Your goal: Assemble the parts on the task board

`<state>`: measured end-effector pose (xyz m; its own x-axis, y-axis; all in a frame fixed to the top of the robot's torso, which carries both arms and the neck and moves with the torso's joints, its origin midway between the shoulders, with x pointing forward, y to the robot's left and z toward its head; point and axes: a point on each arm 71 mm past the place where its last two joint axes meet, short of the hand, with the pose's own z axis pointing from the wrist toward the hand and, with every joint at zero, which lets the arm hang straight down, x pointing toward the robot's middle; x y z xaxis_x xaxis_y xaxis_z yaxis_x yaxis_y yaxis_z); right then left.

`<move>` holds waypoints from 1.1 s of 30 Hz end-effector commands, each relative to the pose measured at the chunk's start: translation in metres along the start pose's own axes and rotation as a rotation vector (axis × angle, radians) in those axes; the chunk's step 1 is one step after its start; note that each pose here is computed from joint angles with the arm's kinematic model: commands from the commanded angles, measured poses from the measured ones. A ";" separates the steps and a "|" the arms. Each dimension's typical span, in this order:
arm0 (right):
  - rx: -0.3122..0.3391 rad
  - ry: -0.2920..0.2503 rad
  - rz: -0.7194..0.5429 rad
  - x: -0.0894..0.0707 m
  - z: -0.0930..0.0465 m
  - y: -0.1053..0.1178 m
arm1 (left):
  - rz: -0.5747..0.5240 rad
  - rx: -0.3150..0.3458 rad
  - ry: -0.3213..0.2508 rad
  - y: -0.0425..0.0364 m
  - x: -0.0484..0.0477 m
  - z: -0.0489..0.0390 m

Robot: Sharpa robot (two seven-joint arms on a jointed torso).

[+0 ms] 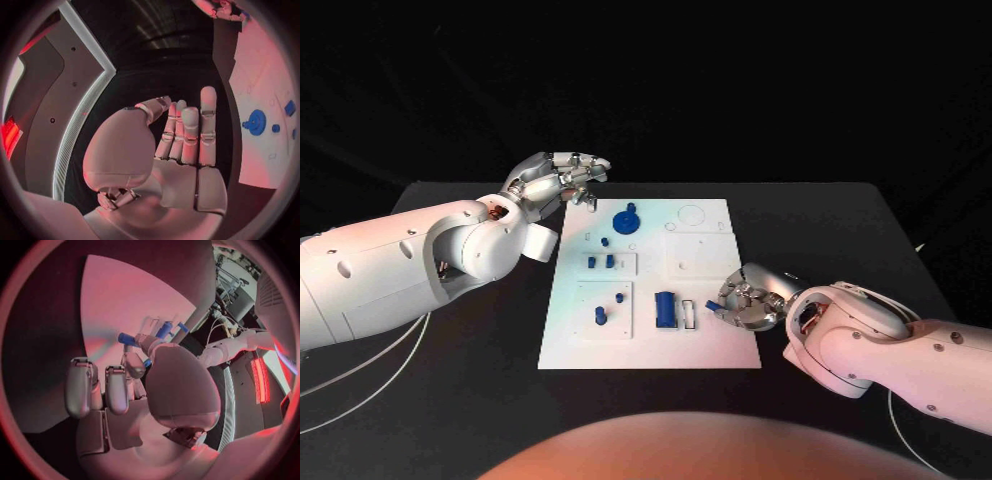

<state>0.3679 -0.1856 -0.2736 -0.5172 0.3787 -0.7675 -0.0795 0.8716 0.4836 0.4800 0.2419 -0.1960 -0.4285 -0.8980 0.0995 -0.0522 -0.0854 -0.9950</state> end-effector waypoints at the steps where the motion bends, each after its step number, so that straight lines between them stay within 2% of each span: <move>1: 0.019 0.016 0.170 0.003 0.001 0.005 | -0.005 0.006 0.019 -0.0007 0.0030 0.0005; 10: 0.008 0.067 0.214 0.012 0.006 0.016 | -0.006 0.007 0.023 -0.0008 0.0042 0.0008; 17: -0.009 0.117 0.177 0.023 0.012 0.018 | -0.007 0.007 0.024 -0.0008 0.0047 0.0009; 33: -0.023 0.102 0.126 0.027 0.019 0.018 | -0.007 0.006 0.025 -0.0007 0.0051 0.0010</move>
<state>0.3695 -0.1556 -0.2939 -0.6064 0.4739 -0.6385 0.0066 0.8060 0.5919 0.4796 0.2396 -0.1959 -0.4334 -0.8955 0.1017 -0.0534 -0.0872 -0.9948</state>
